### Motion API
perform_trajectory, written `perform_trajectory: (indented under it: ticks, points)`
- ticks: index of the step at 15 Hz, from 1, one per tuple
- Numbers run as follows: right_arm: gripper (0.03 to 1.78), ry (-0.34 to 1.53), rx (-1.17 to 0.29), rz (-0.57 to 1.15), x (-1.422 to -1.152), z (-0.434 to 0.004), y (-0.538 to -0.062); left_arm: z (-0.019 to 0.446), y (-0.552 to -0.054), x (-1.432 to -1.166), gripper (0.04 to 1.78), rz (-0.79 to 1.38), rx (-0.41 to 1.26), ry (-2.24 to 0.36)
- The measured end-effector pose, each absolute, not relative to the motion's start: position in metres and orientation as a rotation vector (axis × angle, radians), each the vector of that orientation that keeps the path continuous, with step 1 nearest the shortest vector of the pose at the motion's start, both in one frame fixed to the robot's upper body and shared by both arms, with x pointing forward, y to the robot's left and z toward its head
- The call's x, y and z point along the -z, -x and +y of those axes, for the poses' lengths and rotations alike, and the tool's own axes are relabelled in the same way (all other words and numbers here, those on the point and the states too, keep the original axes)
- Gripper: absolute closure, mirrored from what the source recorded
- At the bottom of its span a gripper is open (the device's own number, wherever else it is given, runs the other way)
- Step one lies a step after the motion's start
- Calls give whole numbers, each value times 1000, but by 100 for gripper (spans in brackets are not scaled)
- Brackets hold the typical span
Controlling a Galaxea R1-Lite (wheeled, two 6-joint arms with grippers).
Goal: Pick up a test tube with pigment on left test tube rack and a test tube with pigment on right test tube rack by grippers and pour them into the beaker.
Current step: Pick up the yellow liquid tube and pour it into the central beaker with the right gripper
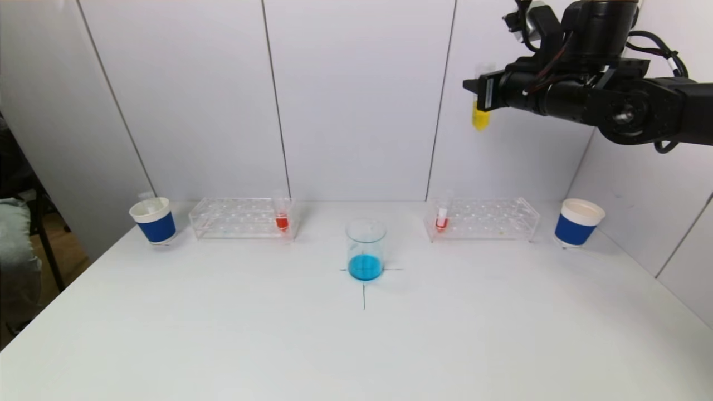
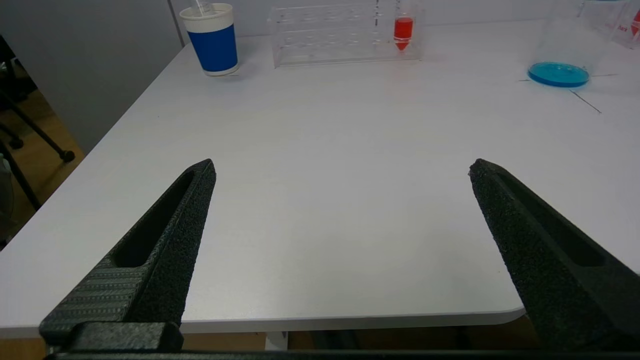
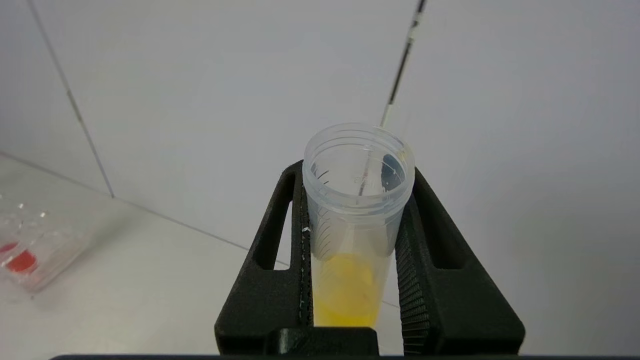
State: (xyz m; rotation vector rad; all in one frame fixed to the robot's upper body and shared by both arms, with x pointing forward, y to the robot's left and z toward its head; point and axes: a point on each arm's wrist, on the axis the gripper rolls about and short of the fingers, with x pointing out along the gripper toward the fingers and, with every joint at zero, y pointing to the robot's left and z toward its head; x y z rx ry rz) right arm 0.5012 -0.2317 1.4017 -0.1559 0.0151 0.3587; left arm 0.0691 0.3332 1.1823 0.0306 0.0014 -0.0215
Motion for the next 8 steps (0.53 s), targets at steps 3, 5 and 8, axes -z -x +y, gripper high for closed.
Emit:
perform_trajectory:
  ticks: [3, 5, 8]
  points:
    - [128, 309, -517, -2, -1391, -216, -497, 333, -69, -1182, 5, 1, 21, -31]
    - [128, 410, -639, -30, -1383, -207, -494, 333, -69, -1182, 5, 1, 21, -30]
    - [128, 547, -808, -96, -1372, -186, -490, 333, -69, -1182, 5, 1, 22, -31]
